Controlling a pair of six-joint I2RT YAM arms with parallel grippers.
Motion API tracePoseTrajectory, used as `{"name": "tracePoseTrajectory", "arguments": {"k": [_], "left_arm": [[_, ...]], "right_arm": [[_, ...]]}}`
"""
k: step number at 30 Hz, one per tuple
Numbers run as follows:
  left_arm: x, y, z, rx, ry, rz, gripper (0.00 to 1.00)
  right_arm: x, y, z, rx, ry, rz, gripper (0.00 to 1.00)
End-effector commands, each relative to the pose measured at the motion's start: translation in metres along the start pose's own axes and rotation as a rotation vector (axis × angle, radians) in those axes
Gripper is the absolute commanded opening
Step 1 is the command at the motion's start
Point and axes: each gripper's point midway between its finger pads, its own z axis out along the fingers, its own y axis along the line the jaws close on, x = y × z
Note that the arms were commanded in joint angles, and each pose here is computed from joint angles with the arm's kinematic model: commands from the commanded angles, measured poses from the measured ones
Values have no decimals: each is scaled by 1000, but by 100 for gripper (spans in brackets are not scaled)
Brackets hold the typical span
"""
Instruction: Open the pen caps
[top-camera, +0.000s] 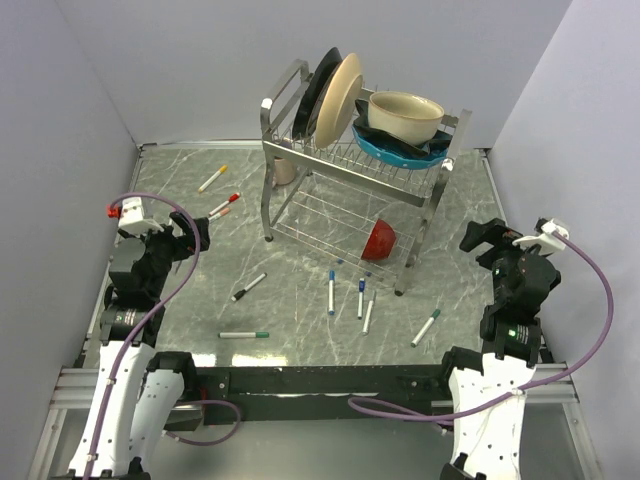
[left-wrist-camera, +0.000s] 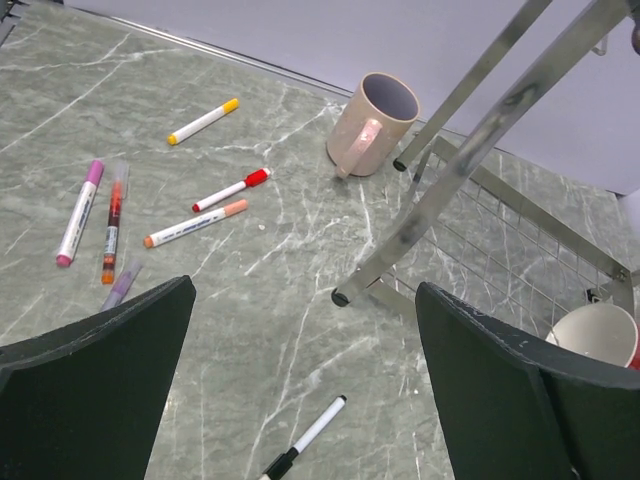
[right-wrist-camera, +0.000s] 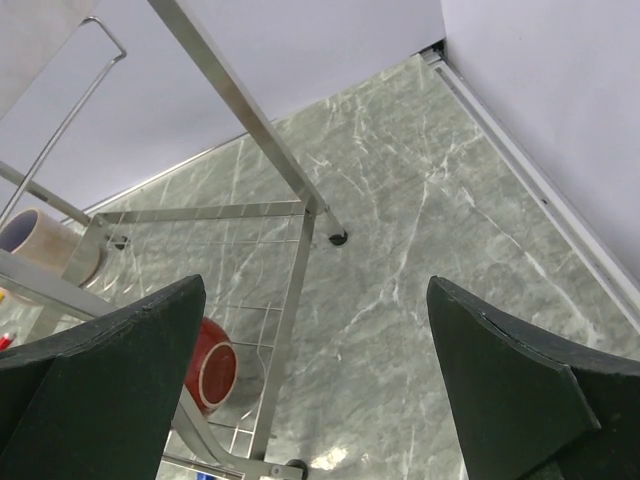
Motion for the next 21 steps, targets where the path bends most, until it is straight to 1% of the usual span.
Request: {"name": "tracePoseTrajectory", "arguments": {"k": [1,3,5,6,9,13,14,15,16,17,21], "left_arm": [[-18,-16,-1,73,-54,7,99],[-17,-18,0,84,-45,8,99],[-16,-19,0,91,-41,3,99],[-14,-20,1,99,-32,-1,99],[-9,-22,4,115,-9,-5,99],[2,-32,8,181,43,-3,99],[6,-34,9,194,58,-4,99],[13,-36,14,207,88,-10,99],[18,-37,16,216,109,-14,99],[24,-40,17,242,139,-23,99],[55,-36,36,229,292,-67,99]], "right_arm": [[-13,13,-2,-83,-69,-40,100],[-8,25,-6,-173,-71,-113,100],[10,38,-10,-293,-37,-201,100],[26,61,-22,-487,-1,-337,100],[70,85,-48,-804,62,-529,100],[74,86,-55,-832,76,-551,100],[80,86,-58,-852,104,-544,100],[84,87,-61,-884,106,-582,100],[86,92,-67,-929,115,-580,100],[90,92,-68,-938,144,-561,100],[94,89,-66,-931,158,-575,100]]}}
